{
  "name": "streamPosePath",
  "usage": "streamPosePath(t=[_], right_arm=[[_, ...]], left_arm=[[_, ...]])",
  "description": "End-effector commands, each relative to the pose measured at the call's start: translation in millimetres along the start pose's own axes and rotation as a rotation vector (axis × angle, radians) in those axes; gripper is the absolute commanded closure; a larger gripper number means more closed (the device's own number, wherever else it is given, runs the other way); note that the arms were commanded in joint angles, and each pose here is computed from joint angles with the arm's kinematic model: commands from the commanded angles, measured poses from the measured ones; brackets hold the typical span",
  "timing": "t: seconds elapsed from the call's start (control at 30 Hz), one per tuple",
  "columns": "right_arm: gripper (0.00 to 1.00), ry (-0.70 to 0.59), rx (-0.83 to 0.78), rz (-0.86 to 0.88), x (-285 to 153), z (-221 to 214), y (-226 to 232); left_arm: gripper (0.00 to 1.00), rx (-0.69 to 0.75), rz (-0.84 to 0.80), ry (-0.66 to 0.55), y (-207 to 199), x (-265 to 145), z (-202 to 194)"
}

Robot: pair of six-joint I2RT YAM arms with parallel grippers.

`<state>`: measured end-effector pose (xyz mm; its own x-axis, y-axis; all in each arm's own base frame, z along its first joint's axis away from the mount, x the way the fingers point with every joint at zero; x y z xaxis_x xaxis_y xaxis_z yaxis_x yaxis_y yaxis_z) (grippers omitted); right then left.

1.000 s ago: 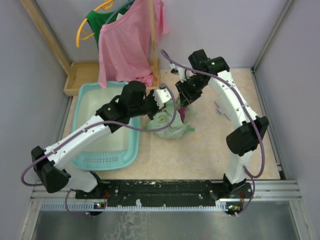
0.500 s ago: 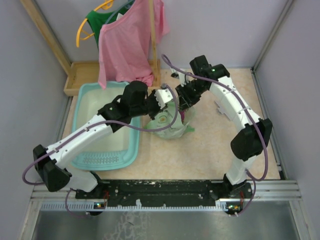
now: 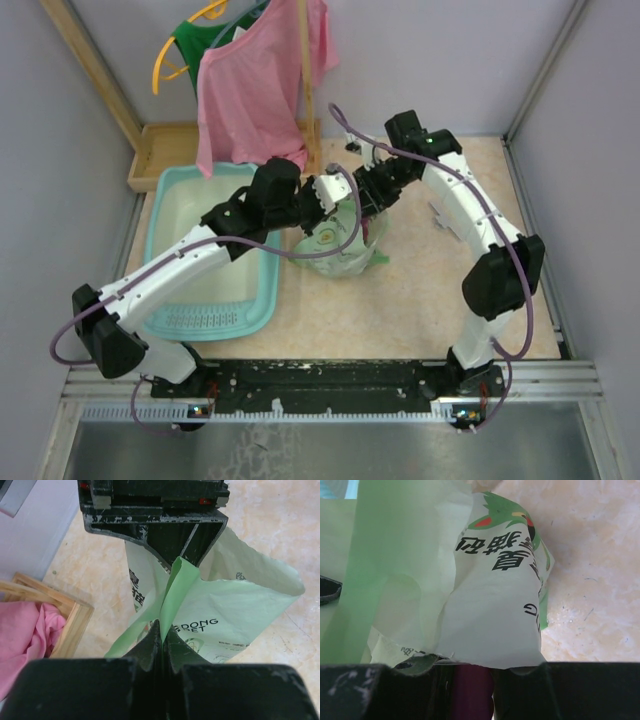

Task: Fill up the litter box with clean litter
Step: 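Scoop the cat litter from the cat litter bag.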

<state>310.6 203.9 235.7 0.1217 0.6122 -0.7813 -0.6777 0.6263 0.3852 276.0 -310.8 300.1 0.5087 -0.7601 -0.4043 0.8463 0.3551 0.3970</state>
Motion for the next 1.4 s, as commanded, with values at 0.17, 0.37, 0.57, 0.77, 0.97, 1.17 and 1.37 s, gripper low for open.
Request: streamPosePath(t=[0.17,0.37,0.57,0.77,0.97,1.17,1.37], right_arm=[[1.00,0.253,0.219,0.272,38,-46,9],[1.00,0.245,0.207,0.348,29,-43,21],[1.00,0.278,0.172,0.388,22,-51,33],[1.00,0.306,0.165,0.425,27,-60,44],[1.00,0.280,0.175,0.461,22,-55,52],[1.00,0.251,0.192,0.510,16,-50,60],[1.00,0.183,0.219,0.541,3,-40,58]], left_arm=[[1.00,-0.001,0.131,-0.037,24,-17,20],[1.00,-0.003,0.150,-0.022,26,-23,17],[1.00,-0.010,0.154,-0.023,27,-24,18],[1.00,-0.014,0.145,-0.032,26,-22,21],[1.00,-0.009,0.155,-0.010,26,-20,13],[1.00,-0.002,0.177,-0.004,28,-17,10],[1.00,-0.014,0.206,-0.019,33,-20,15]])
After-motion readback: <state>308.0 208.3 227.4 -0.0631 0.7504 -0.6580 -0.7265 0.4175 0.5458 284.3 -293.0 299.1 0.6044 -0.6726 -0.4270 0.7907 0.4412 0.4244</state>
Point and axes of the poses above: each gripper's point midway between its finger pads, its own x axis out along the fingers, its own y axis along the line the jaws close on, z = x × y, the point moved 3 cm from there along -x, back along the fingers, and after that the axes turned 7 degrees about x, right-handed, at the moved point
